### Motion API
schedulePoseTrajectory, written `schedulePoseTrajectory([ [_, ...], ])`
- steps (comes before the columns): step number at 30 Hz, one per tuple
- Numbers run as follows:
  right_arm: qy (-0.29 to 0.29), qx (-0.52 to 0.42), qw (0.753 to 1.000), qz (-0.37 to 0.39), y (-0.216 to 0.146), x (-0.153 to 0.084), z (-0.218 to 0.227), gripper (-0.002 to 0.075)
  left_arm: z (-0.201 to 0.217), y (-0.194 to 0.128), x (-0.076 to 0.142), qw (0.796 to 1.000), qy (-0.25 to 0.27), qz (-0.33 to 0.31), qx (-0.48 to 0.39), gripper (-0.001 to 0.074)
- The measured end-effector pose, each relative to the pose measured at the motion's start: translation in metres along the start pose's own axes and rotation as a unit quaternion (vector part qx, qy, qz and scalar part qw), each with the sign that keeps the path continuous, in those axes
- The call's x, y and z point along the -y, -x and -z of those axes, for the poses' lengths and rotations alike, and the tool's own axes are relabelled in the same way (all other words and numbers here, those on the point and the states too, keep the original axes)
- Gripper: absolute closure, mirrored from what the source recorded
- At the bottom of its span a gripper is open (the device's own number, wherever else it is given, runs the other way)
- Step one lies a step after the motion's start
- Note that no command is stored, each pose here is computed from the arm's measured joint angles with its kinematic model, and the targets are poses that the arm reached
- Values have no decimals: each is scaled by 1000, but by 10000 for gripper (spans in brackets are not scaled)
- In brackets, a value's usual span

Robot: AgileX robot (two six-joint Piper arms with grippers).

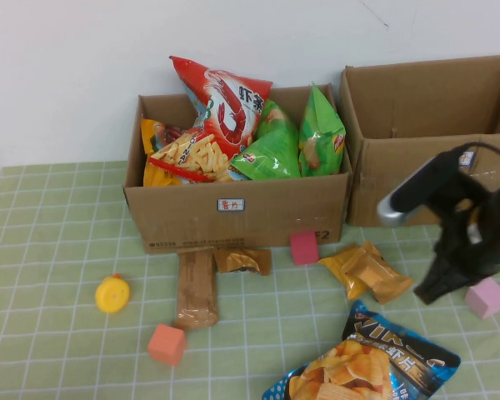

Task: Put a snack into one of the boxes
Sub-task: Pick up the biscuit

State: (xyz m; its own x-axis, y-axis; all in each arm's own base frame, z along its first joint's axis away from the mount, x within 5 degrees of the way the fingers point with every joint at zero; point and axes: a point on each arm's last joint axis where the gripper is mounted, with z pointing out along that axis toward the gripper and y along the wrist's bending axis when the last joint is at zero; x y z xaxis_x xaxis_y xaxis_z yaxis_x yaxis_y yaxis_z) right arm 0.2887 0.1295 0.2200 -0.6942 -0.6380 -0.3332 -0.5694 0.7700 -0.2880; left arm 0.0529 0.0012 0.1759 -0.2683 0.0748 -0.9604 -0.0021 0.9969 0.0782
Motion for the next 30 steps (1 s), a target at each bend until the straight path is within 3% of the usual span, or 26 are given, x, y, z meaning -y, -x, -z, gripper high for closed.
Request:
schedulePoseTrajectory([
  [3, 5, 10, 1000, -15, 8, -3, -13, 699, 0, 0, 0, 1000, 0, 0, 0, 738],
  [5, 8, 19, 999, -27, 13, -5, -21, 627, 0, 0, 0, 1000, 0, 0, 0, 738],
  [11, 25, 68, 996, -60, 25, -12, -45, 166, 0, 0, 0, 1000, 0, 0, 0, 738],
  [15, 39, 91, 992, -82, 33, -19, -67, 51, 0, 0, 0, 1000, 0, -1, 0, 738],
  [23, 59, 76, 991, -97, 28, -32, -109, 64, 0, 0, 0, 1000, 0, -1, 0, 738],
  [28, 62, 65, 991, -102, 26, -35, -118, 156, 0, 0, 0, 1000, 0, -1, 0, 738],
  [30, 63, 68, 990, -103, 26, -35, -118, 232, 0, 0, 0, 1000, 0, -1, 0, 738],
])
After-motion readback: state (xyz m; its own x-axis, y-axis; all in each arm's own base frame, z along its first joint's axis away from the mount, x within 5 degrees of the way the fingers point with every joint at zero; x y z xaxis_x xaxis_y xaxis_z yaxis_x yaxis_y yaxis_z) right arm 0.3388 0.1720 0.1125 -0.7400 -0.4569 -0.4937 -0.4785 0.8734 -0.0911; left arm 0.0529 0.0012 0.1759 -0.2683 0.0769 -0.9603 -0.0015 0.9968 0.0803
